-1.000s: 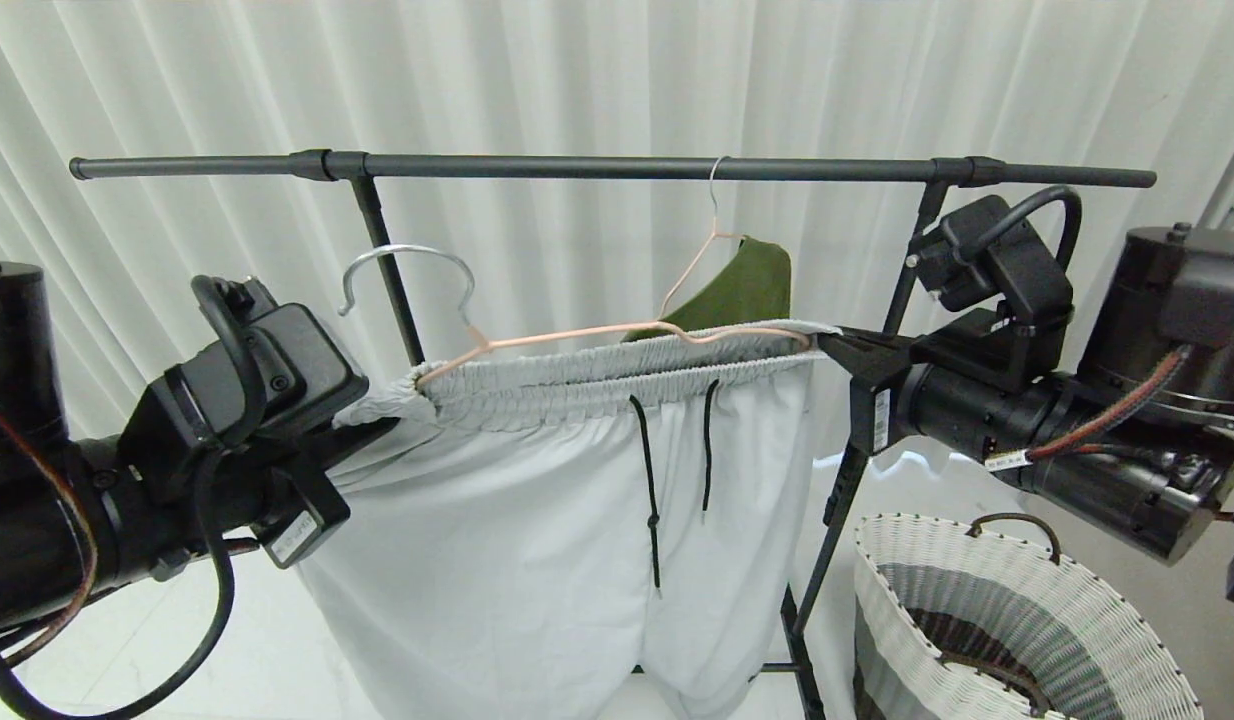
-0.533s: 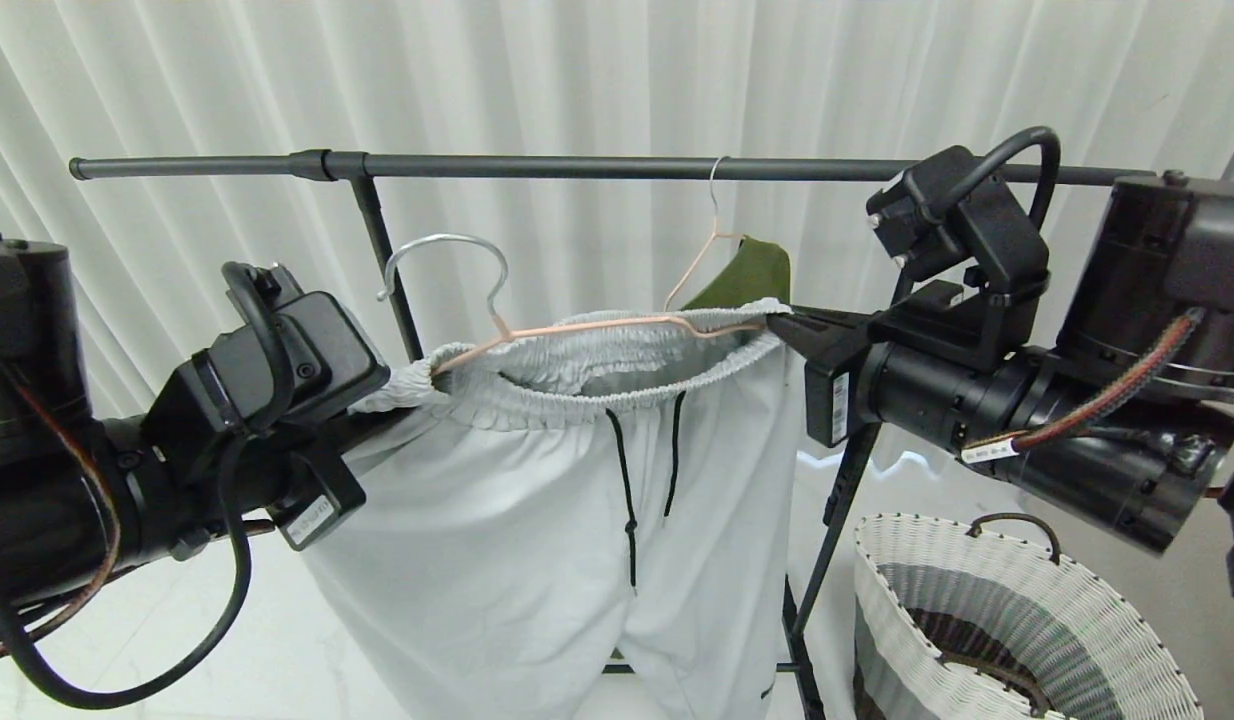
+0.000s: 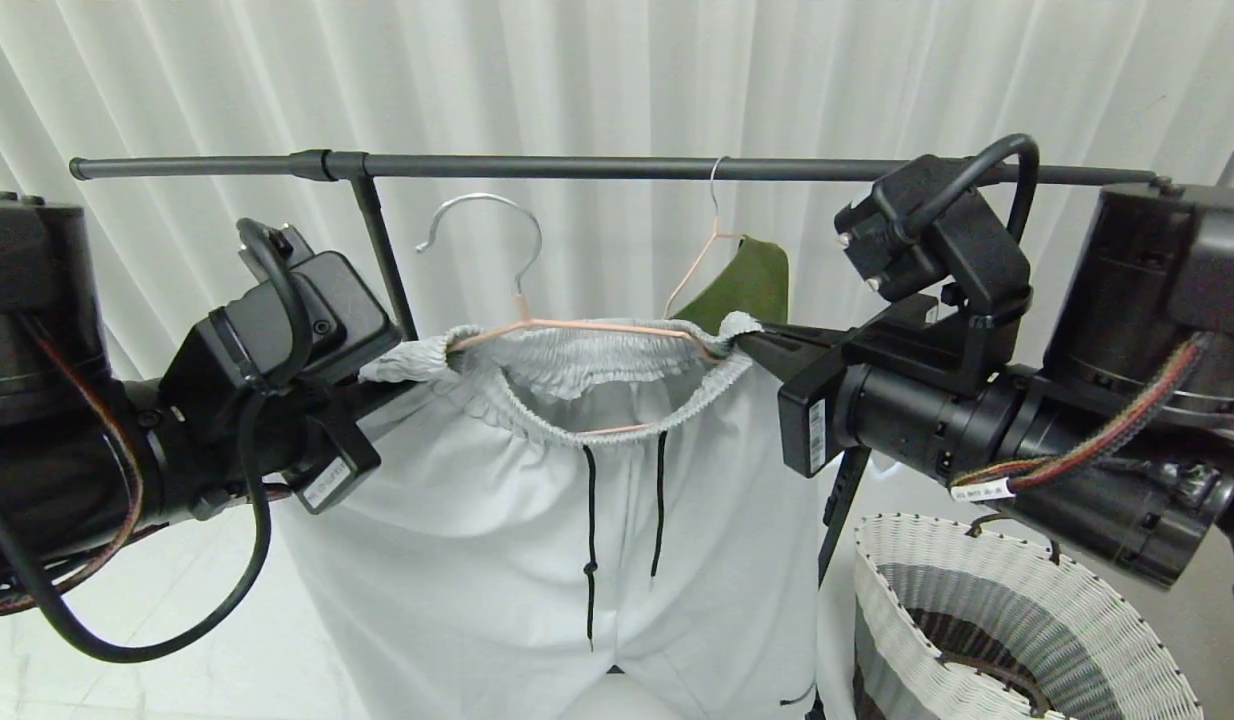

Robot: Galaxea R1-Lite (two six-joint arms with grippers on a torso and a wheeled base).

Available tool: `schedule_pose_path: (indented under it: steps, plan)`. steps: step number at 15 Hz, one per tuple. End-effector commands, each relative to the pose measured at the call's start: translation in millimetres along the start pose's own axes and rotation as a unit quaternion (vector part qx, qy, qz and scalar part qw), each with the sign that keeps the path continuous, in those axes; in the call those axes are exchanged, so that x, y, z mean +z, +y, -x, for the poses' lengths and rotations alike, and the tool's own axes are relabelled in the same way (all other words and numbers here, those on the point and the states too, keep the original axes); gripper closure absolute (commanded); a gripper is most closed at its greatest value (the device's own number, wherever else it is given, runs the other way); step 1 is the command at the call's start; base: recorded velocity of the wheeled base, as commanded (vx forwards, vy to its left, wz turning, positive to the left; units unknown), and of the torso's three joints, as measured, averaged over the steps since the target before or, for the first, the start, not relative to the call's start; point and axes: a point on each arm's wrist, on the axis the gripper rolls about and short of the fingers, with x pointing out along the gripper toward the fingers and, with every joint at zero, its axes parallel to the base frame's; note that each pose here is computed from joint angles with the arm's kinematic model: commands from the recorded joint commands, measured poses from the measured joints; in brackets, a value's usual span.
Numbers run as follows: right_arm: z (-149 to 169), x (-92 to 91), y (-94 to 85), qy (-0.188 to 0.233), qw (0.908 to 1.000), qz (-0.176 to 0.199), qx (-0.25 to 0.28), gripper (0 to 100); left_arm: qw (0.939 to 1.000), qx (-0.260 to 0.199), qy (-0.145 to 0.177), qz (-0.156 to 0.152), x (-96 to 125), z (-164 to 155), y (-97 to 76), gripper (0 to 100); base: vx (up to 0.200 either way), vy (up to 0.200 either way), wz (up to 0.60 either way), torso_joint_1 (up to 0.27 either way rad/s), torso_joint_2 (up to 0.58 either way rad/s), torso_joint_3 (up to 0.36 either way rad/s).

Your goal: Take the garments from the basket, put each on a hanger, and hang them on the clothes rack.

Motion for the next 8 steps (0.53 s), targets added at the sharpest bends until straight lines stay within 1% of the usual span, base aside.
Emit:
schedule_pose_path:
  steps: [1, 2, 3, 4, 6, 8]
  plan:
    - [3, 3.4, -15.5, -0.005, 0.9996, 0.007, -0.026, 100, 0.9998, 0.012, 0.016, 0.002, -2, -3, 1.8, 100, 0.000, 0.000, 0.00, 0.000, 0.00, 0.000]
    - [5, 5.4, -18.4, -0.009, 0.9995, 0.009, -0.030, 100, 0.9992, 0.023, 0.031, 0.012, -2, -5, 2.1, 100, 0.000, 0.000, 0.00, 0.000, 0.00, 0.000]
    - [9, 6.8, -18.4, -0.011, 0.9995, 0.009, -0.028, 100, 0.9986, 0.027, 0.036, 0.029, -1, -8, 1.8, 100, 0.000, 0.000, 0.00, 0.000, 0.00, 0.000]
    - [12, 7.5, -16.0, -0.013, 0.9996, 0.009, -0.023, 100, 0.9978, 0.026, 0.030, 0.052, 4, -11, 1.0, 100, 0.000, 0.000, 0.00, 0.000, 0.00, 0.000]
    - [15, 6.8, -5.8, -0.013, 0.9999, 0.011, -0.003, 100, 0.9938, 0.032, 0.024, 0.104, 16, -16, -1.5, 100, 0.000, 0.000, 0.00, 0.000, 0.00, 0.000]
    - [17, 1.7, 3.9, -0.005, 0.9997, 0.021, 0.015, 100, 0.9901, 0.043, 0.021, 0.132, 24, -17, -1.3, 100, 0.000, 0.000, 0.00, 0.000, 0.00, 0.000]
